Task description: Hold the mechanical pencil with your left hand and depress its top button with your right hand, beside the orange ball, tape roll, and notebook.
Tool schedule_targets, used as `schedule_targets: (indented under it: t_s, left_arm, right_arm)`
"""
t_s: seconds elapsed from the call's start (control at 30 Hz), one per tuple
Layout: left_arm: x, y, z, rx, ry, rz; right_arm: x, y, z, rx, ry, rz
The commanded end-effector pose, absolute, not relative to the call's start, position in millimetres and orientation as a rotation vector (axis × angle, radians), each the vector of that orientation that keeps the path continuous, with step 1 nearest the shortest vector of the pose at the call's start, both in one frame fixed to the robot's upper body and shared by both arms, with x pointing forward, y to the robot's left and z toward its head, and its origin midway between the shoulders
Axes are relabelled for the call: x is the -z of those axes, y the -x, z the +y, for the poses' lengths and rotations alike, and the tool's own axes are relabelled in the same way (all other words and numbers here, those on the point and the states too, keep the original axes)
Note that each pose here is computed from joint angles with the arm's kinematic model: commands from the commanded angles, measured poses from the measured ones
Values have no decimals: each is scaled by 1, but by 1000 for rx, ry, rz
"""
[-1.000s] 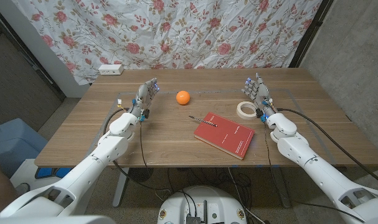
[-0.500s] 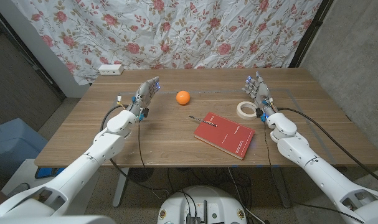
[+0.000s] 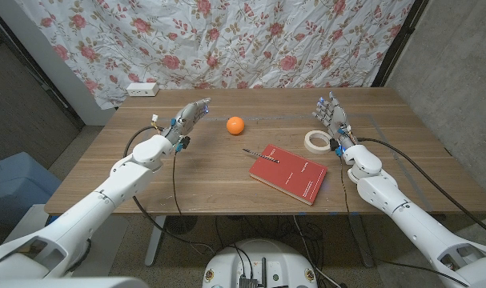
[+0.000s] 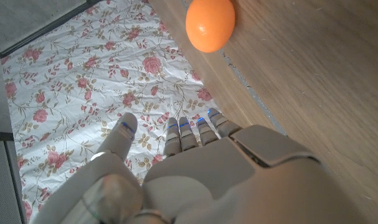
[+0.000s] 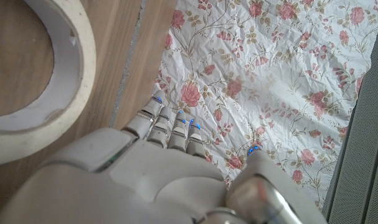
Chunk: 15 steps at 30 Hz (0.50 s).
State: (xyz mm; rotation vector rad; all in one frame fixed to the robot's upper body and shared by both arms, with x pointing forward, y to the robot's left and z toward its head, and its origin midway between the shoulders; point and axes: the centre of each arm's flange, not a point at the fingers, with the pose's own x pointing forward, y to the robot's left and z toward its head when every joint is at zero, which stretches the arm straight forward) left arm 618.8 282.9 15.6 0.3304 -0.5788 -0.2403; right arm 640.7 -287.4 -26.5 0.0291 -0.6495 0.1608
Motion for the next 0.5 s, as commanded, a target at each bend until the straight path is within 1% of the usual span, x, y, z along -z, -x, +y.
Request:
schedule_targets:
  t_s: [0.03, 0.23, 0.5]
  left_arm:
    - [-28, -611, 274, 257, -512, -566]
    - [-38, -605, 268, 276, -637, -588]
    - [-42, -597, 258, 283, -726, -633]
  right_arm:
    - [29, -639, -296, -136, -30, -656]
    - [29, -639, -299, -134, -27, -659]
    - [30, -636, -303, -128, -21, -665]
